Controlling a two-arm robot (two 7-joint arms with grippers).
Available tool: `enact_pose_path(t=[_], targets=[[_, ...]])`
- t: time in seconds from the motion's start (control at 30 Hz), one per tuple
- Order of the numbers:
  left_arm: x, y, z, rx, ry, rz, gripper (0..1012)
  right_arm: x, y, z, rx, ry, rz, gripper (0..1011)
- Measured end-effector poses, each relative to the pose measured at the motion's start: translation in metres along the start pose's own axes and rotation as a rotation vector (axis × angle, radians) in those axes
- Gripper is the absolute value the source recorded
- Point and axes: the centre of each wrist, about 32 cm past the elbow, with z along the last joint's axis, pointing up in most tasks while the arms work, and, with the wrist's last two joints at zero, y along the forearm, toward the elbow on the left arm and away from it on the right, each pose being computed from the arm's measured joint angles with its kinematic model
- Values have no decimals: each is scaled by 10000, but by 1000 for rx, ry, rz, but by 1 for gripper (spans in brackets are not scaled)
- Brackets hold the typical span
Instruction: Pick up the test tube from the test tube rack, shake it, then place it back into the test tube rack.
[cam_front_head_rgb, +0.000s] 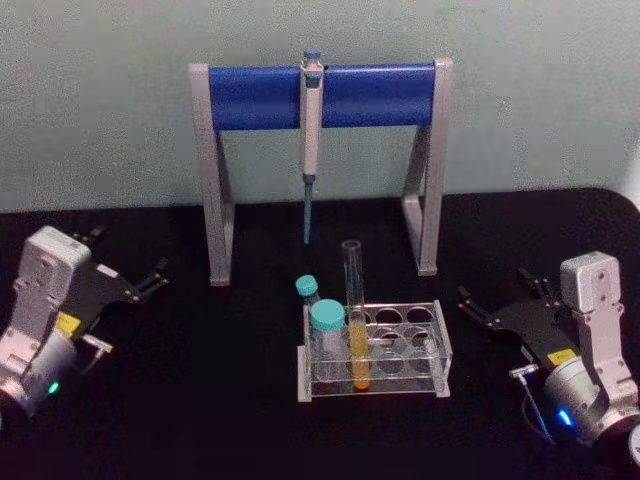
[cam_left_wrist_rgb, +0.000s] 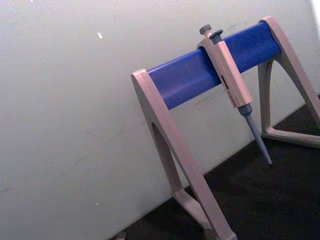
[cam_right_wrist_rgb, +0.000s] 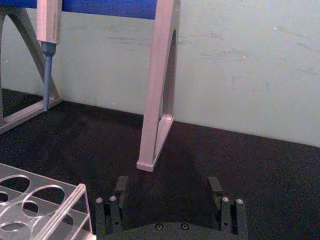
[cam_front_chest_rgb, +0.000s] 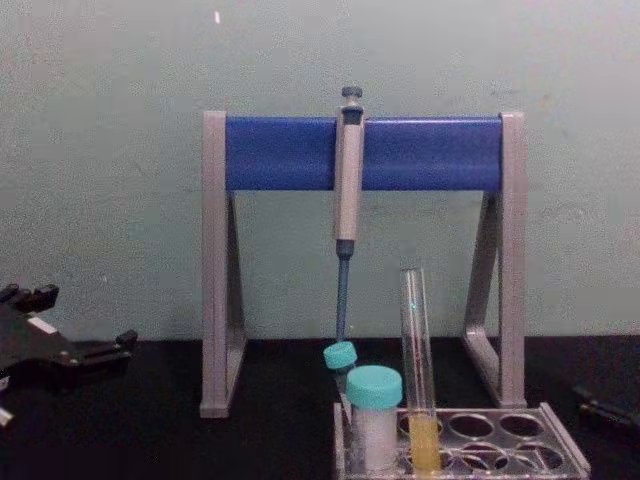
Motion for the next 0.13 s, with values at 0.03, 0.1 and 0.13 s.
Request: enact_pose_path(t=[0.03, 0.1, 0.13], targets=[[0, 0, 0, 0, 0, 0, 1001, 0, 0, 0, 0, 0, 0, 1000], [0, 0, 0, 0, 0, 0, 1001, 0, 0, 0, 0, 0, 0, 1000], [0, 0, 0, 0, 0, 0, 1001, 0, 0, 0, 0, 0, 0, 1000]])
